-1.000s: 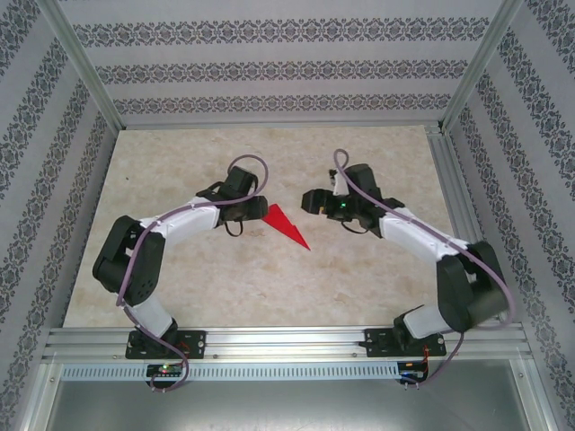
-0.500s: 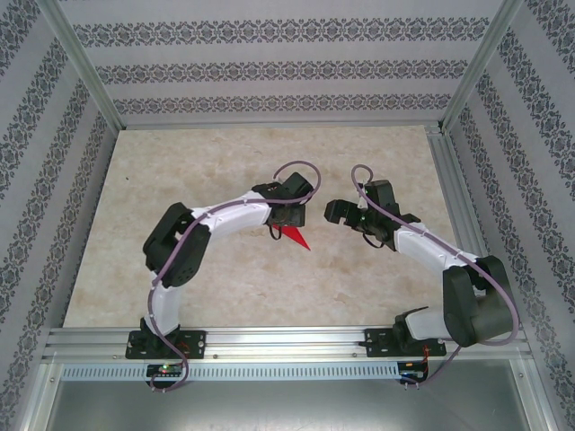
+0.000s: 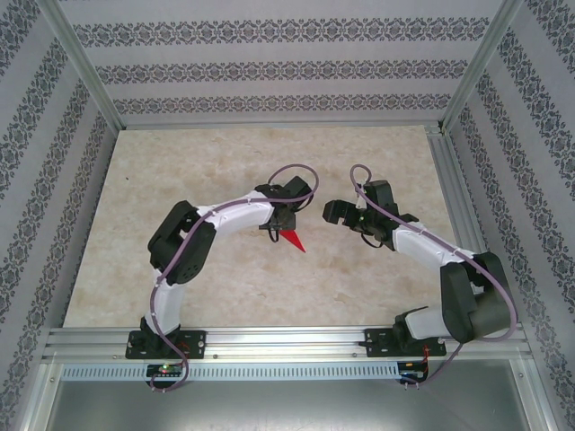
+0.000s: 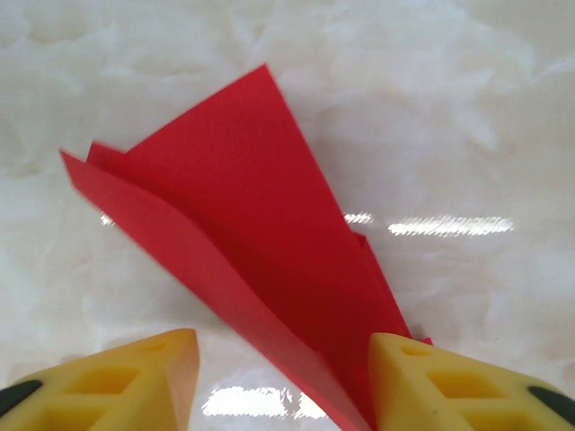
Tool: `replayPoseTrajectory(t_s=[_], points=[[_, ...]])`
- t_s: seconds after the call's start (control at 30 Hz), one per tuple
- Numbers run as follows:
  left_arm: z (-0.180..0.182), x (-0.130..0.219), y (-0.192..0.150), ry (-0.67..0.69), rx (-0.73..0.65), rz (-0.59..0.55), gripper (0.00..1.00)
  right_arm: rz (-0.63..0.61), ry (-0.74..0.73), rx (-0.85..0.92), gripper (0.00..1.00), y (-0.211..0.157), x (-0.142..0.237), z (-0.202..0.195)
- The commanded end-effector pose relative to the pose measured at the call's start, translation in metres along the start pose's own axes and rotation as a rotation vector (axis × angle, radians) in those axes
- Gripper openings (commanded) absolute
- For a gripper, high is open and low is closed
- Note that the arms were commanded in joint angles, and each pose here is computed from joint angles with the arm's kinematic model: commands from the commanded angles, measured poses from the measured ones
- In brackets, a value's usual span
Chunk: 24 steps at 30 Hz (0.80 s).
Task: Fold a paper plane with a square sheet of paper (pick it up from the middle)
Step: Move a paper plane to the center of the table.
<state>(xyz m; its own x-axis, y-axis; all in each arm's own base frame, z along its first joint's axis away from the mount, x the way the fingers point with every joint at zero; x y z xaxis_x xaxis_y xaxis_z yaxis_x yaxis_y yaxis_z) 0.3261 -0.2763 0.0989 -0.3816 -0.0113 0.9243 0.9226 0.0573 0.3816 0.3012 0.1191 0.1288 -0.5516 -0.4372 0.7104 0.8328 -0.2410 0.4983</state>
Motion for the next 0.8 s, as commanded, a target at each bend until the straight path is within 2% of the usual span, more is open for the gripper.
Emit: replayPoseTrajectory(t_s=[0.0, 0.27, 0.4, 0.47, 0.63, 0.77], points=[[0.003, 0.015, 0.001, -0.026, 0.063, -0.047, 0.46, -0.009, 0.022, -0.017, 0.96, 0.005, -0.002, 0.001], [0.006, 0.017, 0.002, -0.051, 0.115, -0.091, 0.23, 0.006, 0.022, -0.022, 0.95, 0.003, -0.005, 0.000], [0.006, 0.015, 0.002, -0.063, 0.118, -0.095, 0.05, 0.003, 0.023, -0.019, 0.95, 0.003, -0.005, 0.000], [0.005, 0.016, 0.002, -0.076, 0.117, -0.101, 0.00, 0.000, 0.034, -0.015, 0.95, 0.004, -0.005, 0.001], [-0.003, 0.035, 0.010, -0.189, 0.082, -0.142, 0.00, -0.014, 0.046, 0.000, 0.95, 0.005, -0.002, 0.004], [-0.018, 0.061, 0.017, -0.379, 0.006, -0.191, 0.00, -0.058, 0.047, 0.026, 0.95, 0.009, 0.009, 0.006]])
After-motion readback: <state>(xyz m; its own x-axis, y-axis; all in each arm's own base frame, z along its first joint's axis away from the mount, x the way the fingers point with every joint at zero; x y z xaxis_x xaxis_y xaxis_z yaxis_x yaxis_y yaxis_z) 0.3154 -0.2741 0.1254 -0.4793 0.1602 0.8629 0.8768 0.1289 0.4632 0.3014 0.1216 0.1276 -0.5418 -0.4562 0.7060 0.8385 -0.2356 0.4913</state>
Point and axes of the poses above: each hand's point on the last joint's axis, 136 mm out from that joint toward the fingers, its own x axis back along the fingers, its own z axis along the line the jaws close on, y = z × x, the point moved 6 cm from there along x, back along the fingers
